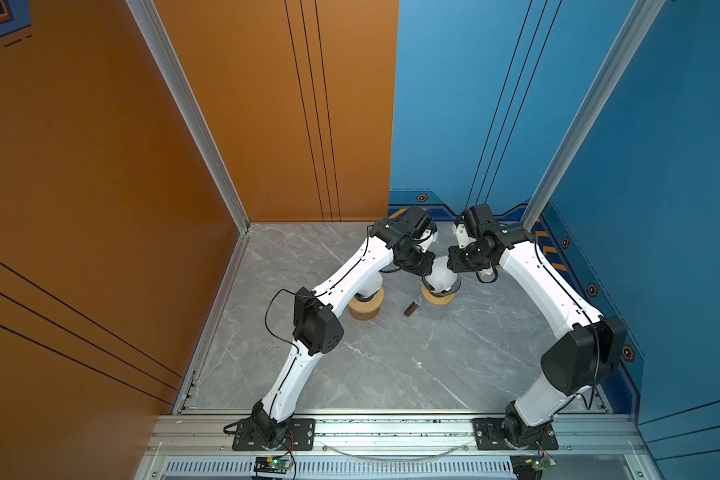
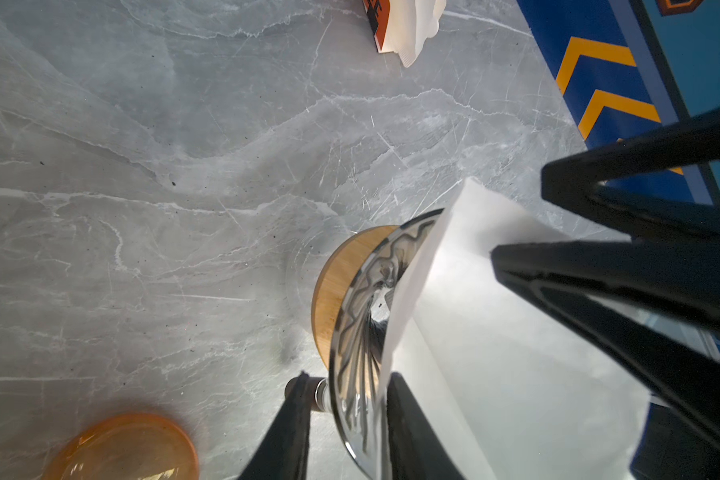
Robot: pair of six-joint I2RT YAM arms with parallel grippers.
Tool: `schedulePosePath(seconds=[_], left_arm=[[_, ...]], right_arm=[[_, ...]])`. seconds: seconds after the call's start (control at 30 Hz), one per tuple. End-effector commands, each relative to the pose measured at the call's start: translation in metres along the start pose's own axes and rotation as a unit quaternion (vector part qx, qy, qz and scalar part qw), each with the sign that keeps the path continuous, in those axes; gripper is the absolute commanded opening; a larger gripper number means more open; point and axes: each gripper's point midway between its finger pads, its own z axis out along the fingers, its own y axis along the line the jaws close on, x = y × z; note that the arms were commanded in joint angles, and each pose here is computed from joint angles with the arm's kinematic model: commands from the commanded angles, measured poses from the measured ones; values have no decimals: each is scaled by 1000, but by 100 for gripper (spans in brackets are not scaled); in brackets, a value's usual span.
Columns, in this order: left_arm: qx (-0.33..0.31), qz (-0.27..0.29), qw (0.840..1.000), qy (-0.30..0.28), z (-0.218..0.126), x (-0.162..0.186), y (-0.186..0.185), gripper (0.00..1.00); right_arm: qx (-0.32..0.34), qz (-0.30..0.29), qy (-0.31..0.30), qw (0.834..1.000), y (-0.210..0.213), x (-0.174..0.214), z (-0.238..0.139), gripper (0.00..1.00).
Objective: Place the coffee filter in the dripper
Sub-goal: 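Lower the filter into the glass dripper with both grippers, opening it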
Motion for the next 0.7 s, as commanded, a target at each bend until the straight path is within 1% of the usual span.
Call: schedulePosePath(seconds=[0.0, 0.1, 0.27, 0.43, 0.53, 0.67], left_arm=[[12, 17, 1000, -13, -21, -3, -5, 34], [5, 22, 1000, -10, -19, -1, -4, 34], [-22, 27, 999, -15, -23, -1, 3, 34], [-26, 31, 999, -19, -28, -2, 4, 35], [-23, 30, 999, -17, -27, -1, 3, 34], [-1, 27, 999, -17, -25, -3, -5, 35]], right_arm=[[22, 6, 9, 1000, -7, 11, -9, 38], [31, 4, 15, 999, -10, 13, -8, 39], [65, -2, 29, 997, -22, 20, -6, 41], [71, -4, 34, 997, -25, 24, -4, 42], [58, -1, 33, 998, -21, 24, -5, 45], [10, 5, 36, 999, -3, 24, -5, 49]])
